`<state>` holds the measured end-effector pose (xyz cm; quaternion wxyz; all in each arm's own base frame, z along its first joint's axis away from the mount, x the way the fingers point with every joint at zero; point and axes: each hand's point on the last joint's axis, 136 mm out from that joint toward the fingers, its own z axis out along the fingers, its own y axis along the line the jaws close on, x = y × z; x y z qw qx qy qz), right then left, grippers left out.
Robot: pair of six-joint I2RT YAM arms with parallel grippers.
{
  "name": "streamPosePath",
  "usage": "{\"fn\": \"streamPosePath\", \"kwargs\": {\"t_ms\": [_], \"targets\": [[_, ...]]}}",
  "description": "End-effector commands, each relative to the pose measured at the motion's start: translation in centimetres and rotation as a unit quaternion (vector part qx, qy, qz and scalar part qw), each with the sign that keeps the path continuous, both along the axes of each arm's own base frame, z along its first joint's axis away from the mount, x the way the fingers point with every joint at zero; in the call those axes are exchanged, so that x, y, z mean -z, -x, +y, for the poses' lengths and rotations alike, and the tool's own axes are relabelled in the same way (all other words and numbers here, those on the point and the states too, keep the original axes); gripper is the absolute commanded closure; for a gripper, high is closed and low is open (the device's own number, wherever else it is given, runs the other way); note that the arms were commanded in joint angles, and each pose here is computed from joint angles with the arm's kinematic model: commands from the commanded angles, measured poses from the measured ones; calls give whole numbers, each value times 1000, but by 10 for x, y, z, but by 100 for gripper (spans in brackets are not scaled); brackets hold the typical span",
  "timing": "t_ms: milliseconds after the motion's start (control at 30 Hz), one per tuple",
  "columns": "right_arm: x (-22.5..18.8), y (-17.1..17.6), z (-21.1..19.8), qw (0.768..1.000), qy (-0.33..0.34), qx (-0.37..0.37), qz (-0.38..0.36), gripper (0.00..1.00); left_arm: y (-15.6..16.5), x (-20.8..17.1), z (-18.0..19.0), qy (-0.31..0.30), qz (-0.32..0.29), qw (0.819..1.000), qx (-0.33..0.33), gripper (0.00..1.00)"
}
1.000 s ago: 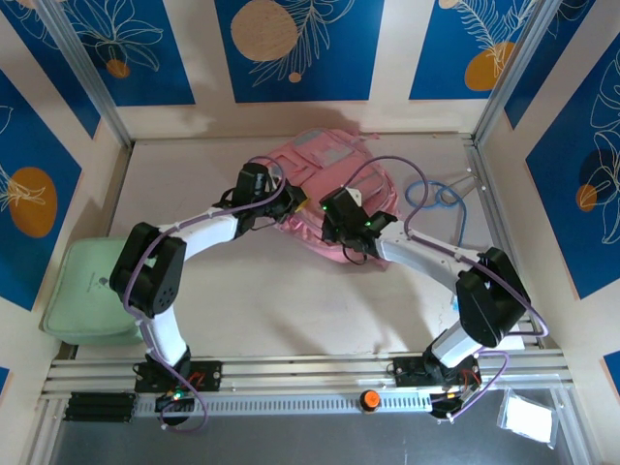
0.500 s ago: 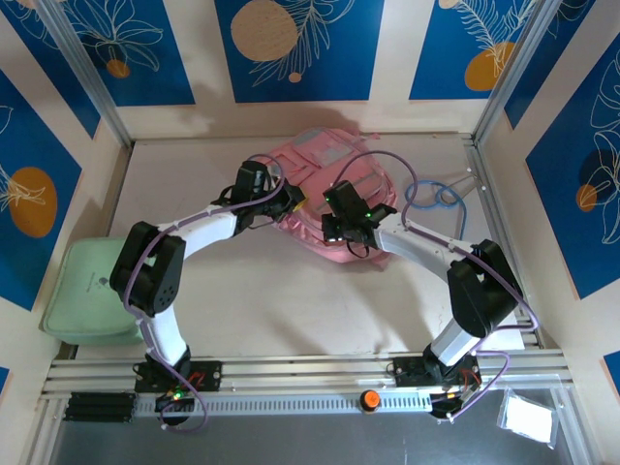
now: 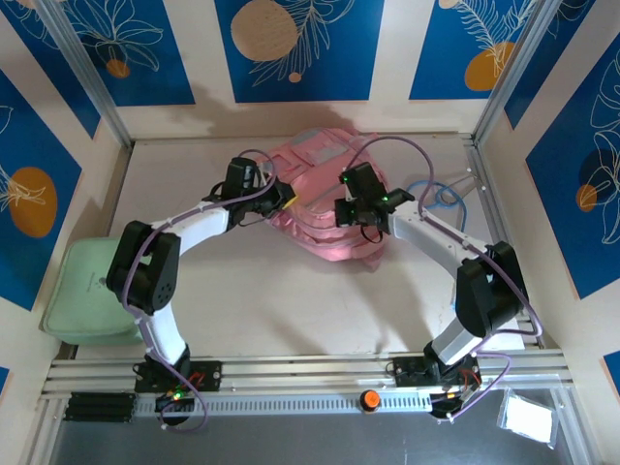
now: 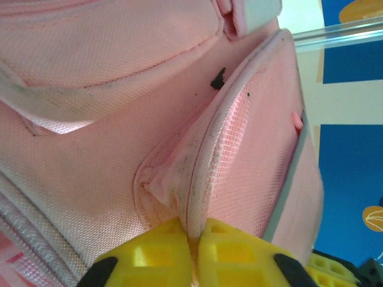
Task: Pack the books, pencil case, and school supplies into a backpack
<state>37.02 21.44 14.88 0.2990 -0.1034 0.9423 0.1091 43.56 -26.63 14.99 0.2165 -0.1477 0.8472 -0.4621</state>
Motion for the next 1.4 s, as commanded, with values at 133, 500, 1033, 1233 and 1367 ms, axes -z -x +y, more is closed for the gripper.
{"fn": "streamPosePath", "kwargs": {"t_ms": [133, 500, 1033, 1233, 1367], "targets": [[-11, 12, 63, 992, -28, -122, 11, 100, 1, -10, 63, -50, -32, 997, -58, 60], [-22, 26, 178, 965, -127, -225, 34, 100, 49, 2, 110, -42, 5, 990, -134, 51], [-13, 45, 215, 953, -150, -256, 61, 100, 17, -6, 85, 27, 16, 988, -151, 63], [0, 40, 188, 970, -99, -214, 56, 100, 12, 0, 87, 12, 22, 986, -163, 87], [13, 44, 144, 977, -78, -190, 58, 100, 9, -2, 91, -15, 14, 987, -162, 96]]}}
